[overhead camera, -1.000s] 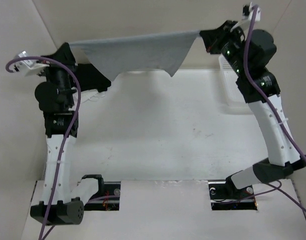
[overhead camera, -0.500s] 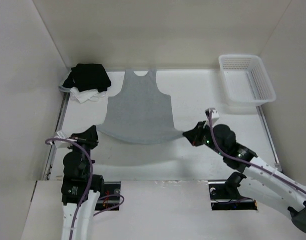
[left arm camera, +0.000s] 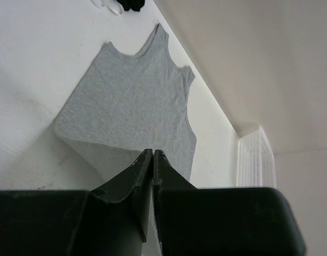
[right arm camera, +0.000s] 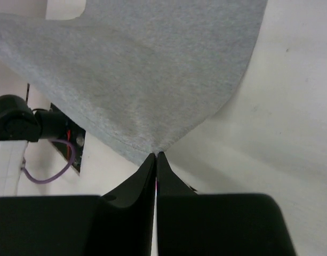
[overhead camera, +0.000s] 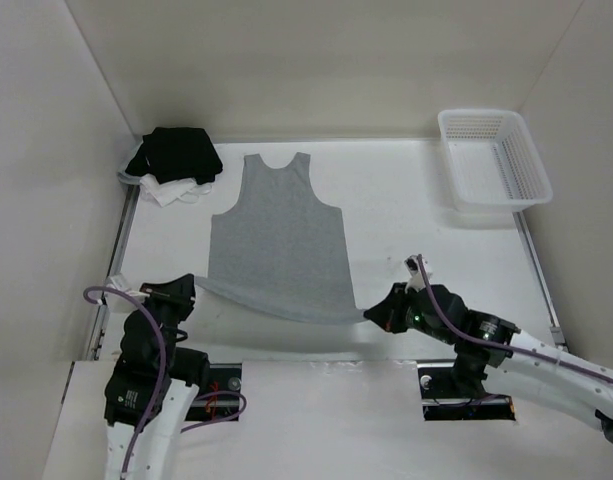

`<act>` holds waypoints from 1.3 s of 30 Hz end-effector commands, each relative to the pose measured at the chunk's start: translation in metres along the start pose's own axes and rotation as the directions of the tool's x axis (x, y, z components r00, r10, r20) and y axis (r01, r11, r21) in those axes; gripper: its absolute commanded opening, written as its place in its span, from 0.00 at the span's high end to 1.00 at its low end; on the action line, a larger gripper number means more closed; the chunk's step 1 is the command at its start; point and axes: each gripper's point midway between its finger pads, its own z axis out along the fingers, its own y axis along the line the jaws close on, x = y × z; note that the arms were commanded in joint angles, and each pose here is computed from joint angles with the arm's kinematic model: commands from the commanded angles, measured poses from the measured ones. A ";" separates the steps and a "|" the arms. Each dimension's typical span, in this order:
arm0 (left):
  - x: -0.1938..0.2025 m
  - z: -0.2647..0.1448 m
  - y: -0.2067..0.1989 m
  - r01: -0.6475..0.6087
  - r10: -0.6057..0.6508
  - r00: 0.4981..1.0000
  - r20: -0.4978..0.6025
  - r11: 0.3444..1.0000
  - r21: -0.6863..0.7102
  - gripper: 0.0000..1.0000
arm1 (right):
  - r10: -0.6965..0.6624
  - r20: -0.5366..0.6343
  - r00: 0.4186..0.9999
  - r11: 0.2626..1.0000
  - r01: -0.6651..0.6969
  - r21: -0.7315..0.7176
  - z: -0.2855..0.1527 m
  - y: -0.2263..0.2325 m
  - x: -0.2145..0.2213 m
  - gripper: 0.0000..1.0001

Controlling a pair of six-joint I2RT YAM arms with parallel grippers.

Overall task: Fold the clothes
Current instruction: Fold the tank top

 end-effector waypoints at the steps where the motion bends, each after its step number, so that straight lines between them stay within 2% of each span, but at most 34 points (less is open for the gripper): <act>1: -0.015 0.007 0.002 -0.007 0.010 0.997 0.075 0.999 -0.037 0.97 | -0.019 0.128 0.992 1.000 0.020 -0.005 0.003 0.029 -0.055 0.98; 7: -0.048 0.074 -0.048 -0.013 0.008 0.971 0.238 1.000 0.022 0.97 | -0.109 0.304 0.946 0.994 0.104 0.034 0.046 0.045 -0.189 0.98; 14: -0.050 0.204 -0.072 -0.039 0.049 0.958 0.281 0.998 -0.041 0.97 | -0.103 0.344 0.933 0.994 0.082 0.074 0.124 0.021 -0.306 0.98; 19: -0.053 0.300 -0.059 -0.034 0.061 0.963 0.261 0.994 -0.107 0.97 | -0.072 0.341 0.937 0.994 0.039 0.101 0.184 -0.020 -0.364 0.98; 25: -0.054 0.379 -0.053 -0.044 0.074 0.967 0.244 0.991 -0.127 0.97 | -0.018 0.351 0.936 0.992 -0.026 0.121 0.241 -0.068 -0.409 0.99; 27: -0.046 0.403 -0.049 -0.062 0.088 0.972 0.216 0.990 -0.123 0.92 | 0.006 0.355 0.935 0.991 -0.053 0.124 0.258 -0.082 -0.418 0.97; 28: -0.041 0.411 -0.048 -0.073 0.095 0.975 0.199 0.990 -0.118 0.87 | 0.017 0.362 0.932 0.990 -0.067 0.126 0.264 -0.087 -0.423 0.91; 31: -0.037 0.413 -0.049 -0.082 0.099 0.977 0.188 0.992 -0.097 0.68 | 0.032 0.376 0.926 0.990 -0.081 0.115 0.276 -0.092 -0.428 0.57; 32: -0.040 0.405 -0.054 -0.085 0.100 0.974 0.202 0.993 -0.082 0.65 | 0.032 0.372 0.928 0.990 -0.080 0.113 0.274 -0.090 -0.425 0.51; 35: -0.034 0.370 -0.077 -0.132 0.132 0.965 0.226 0.991 -0.014 0.66 | 0.031 0.376 0.926 0.985 -0.092 0.145 0.253 -0.088 -0.413 0.46; 37: -0.010 0.336 -0.088 -0.157 0.150 0.967 0.206 0.987 0.019 0.66 | 0.024 0.386 0.922 0.979 -0.100 0.176 0.231 -0.090 -0.397 0.46; 38: 0.006 0.318 -0.086 -0.172 0.166 0.968 0.188 0.985 0.016 0.66 | 0.029 0.391 0.920 0.977 -0.109 0.185 0.221 -0.091 -0.385 0.48; 39: 0.021 0.302 -0.081 -0.186 0.182 0.969 0.170 0.983 0.008 0.66 | 0.029 0.393 0.919 0.976 -0.110 0.186 0.212 -0.089 -0.370 0.55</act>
